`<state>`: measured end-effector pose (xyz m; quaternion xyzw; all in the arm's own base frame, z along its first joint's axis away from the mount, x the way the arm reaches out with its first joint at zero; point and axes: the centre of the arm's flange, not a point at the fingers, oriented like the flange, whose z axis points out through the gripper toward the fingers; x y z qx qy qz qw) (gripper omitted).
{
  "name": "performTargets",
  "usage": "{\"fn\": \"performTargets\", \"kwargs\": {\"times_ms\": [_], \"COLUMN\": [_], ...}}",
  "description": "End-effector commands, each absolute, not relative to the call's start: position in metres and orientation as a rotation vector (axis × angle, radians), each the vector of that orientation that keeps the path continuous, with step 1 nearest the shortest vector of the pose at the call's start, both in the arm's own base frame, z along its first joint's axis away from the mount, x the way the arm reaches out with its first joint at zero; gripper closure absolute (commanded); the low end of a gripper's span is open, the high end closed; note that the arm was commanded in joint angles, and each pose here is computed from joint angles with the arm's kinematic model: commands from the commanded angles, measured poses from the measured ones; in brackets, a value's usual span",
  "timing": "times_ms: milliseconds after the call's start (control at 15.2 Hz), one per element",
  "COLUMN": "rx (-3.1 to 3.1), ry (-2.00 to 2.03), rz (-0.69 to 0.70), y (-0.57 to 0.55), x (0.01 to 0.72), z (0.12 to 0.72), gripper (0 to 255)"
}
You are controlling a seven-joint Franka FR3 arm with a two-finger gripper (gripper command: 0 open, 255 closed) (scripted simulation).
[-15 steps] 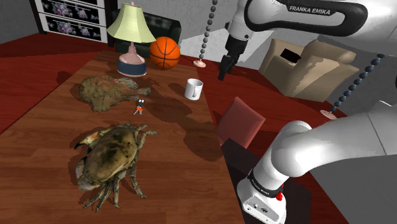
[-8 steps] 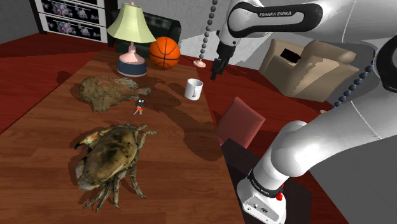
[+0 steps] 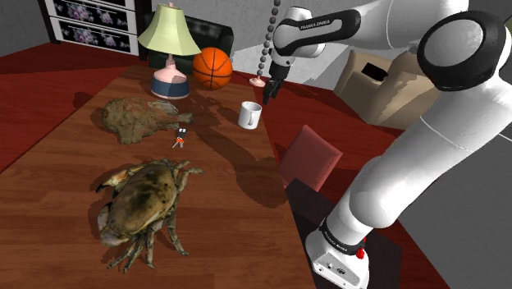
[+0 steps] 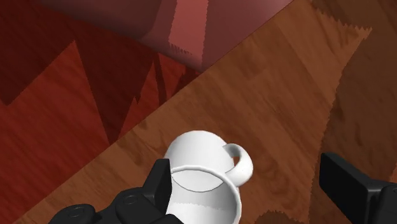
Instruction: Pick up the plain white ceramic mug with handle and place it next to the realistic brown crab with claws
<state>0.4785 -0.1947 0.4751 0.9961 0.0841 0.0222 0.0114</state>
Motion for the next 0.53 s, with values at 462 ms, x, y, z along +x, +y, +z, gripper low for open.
{"fn": "performTargets", "kwargs": {"times_ms": [462], "rx": [3.135], "ry": [0.313], "rz": [0.077], "y": [-0.262], "x": [0.562], "z": [0.418], "gripper": [0]}}
